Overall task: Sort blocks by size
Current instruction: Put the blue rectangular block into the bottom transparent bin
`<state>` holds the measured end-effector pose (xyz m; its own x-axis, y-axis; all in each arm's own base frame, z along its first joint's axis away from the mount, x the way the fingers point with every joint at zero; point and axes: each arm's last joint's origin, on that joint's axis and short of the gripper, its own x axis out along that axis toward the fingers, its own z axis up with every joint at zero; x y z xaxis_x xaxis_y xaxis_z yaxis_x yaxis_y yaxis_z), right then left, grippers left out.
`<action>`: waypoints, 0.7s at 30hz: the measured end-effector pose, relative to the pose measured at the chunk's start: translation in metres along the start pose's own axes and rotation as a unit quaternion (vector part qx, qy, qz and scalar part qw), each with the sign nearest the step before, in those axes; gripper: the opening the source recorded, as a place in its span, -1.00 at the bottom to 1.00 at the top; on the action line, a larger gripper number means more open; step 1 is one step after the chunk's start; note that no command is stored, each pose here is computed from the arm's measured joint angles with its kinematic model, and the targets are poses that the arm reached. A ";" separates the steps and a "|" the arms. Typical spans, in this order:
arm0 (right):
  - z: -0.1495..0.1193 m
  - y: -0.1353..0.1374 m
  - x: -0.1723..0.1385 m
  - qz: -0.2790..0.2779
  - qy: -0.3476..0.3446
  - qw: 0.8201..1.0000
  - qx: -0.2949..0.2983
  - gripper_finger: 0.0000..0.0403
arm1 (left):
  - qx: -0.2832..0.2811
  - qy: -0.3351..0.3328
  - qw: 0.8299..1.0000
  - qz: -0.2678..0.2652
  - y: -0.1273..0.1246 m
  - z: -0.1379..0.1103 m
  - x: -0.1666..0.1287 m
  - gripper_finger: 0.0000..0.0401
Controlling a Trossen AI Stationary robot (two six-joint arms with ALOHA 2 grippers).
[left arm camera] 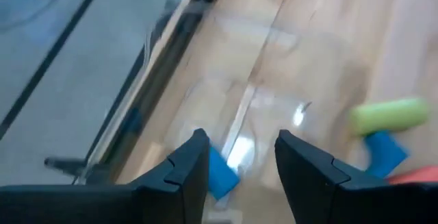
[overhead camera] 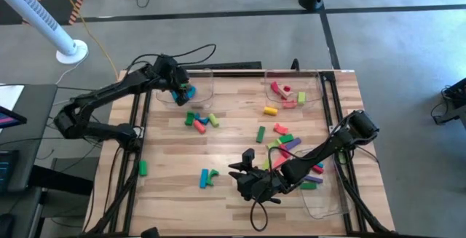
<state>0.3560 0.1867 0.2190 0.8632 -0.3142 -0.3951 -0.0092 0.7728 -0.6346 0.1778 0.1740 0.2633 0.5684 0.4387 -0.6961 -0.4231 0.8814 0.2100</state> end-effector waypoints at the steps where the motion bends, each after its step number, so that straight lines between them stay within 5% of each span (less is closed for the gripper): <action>1: 0.000 0.000 0.000 0.000 0.000 1.000 0.000 -0.19 | -0.002 -0.016 1.000 -0.009 -0.003 0.002 -0.006 -0.16; 6: 0.000 0.000 0.000 0.000 0.002 1.000 -0.001 -0.19 | 0.002 -0.086 0.985 -0.148 -0.034 0.010 -0.041 0.12; 11: -0.002 0.001 0.000 0.003 0.008 1.000 0.000 -0.19 | 0.053 -0.049 0.957 -0.281 -0.086 -0.001 -0.072 0.23; 21: -0.003 0.002 -0.001 0.006 0.012 1.000 0.003 -0.19 | 0.091 0.011 0.954 -0.285 -0.175 -0.051 -0.092 0.23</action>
<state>0.3539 0.1867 0.2162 0.8511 -0.3181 -0.4176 -0.0162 0.7792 -0.6265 0.1639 -0.0298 0.2557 0.6545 -0.1232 -0.7459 0.0809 0.9924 -0.0929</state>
